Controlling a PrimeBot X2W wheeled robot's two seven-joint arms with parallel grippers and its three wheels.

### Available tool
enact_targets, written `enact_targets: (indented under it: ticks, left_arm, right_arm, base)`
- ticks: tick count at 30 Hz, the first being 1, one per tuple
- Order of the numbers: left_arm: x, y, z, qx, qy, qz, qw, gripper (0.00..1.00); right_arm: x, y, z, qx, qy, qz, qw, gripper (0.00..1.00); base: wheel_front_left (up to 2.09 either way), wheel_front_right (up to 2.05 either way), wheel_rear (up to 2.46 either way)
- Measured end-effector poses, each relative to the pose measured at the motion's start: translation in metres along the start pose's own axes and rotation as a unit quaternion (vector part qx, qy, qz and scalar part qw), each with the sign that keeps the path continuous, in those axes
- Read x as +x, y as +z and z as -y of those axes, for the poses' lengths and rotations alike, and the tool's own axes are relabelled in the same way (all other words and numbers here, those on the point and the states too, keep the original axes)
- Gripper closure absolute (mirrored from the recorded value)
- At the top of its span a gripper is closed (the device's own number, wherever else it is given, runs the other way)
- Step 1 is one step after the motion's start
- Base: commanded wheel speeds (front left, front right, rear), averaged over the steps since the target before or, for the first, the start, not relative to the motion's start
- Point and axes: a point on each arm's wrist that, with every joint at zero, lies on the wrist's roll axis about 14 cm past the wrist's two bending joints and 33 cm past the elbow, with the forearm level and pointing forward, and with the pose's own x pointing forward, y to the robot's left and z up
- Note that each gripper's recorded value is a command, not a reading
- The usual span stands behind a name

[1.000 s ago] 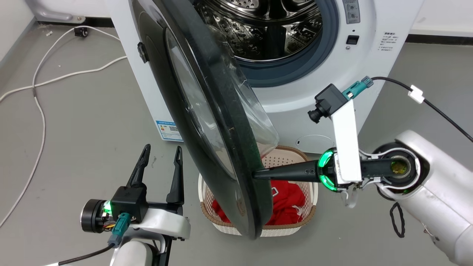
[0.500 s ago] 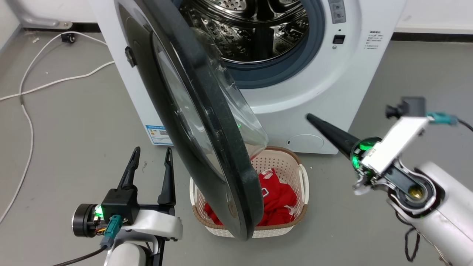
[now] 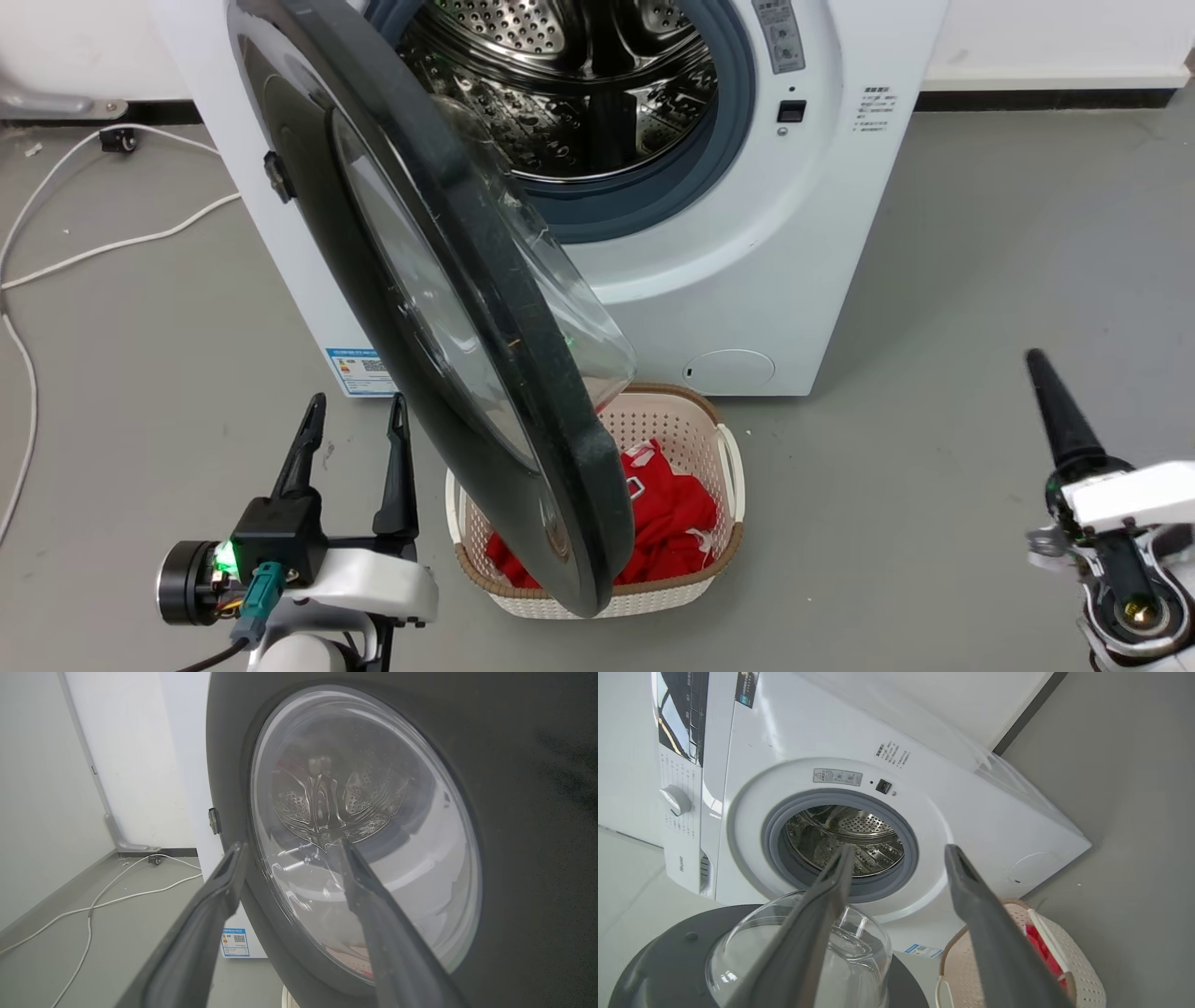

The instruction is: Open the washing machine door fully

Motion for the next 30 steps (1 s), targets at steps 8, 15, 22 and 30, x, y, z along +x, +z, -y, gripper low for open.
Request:
enact_targets:
  ticks: [8, 15, 22, 30]
  left_arm:
    - [0.001, 0.0, 0.005, 0.001, -0.009, 0.0, 1.0, 0.0]
    - [0.001, 0.002, 0.008, 0.001, -0.015, 0.003, 1.0, 0.0]
    - [0.001, 0.004, 0.009, 0.002, -0.017, 0.006, 1.0, 0.0]
    - [0.0, 0.003, 0.009, 0.004, -0.018, 0.004, 1.0, 0.0]
  right_arm:
    - [-0.023, 0.052, 0.004, -0.199, -0.005, 0.137, 0.971, 0.0]
    - [-0.047, 0.054, -0.052, -0.425, 0.041, 0.196, 0.883, 0.0]
    - [-0.06, 0.022, -0.083, -0.551, 0.078, 0.169, 0.814, 0.0]
    - [-0.068, -0.009, -0.044, -0.532, 0.051, 0.099, 0.84, 0.0]
  base:
    - [0.0, 0.0, 0.0]
    - [0.0, 0.0, 0.0]
    - [0.0, 0.0, 0.0]
    - [0.0, 0.0, 0.0]
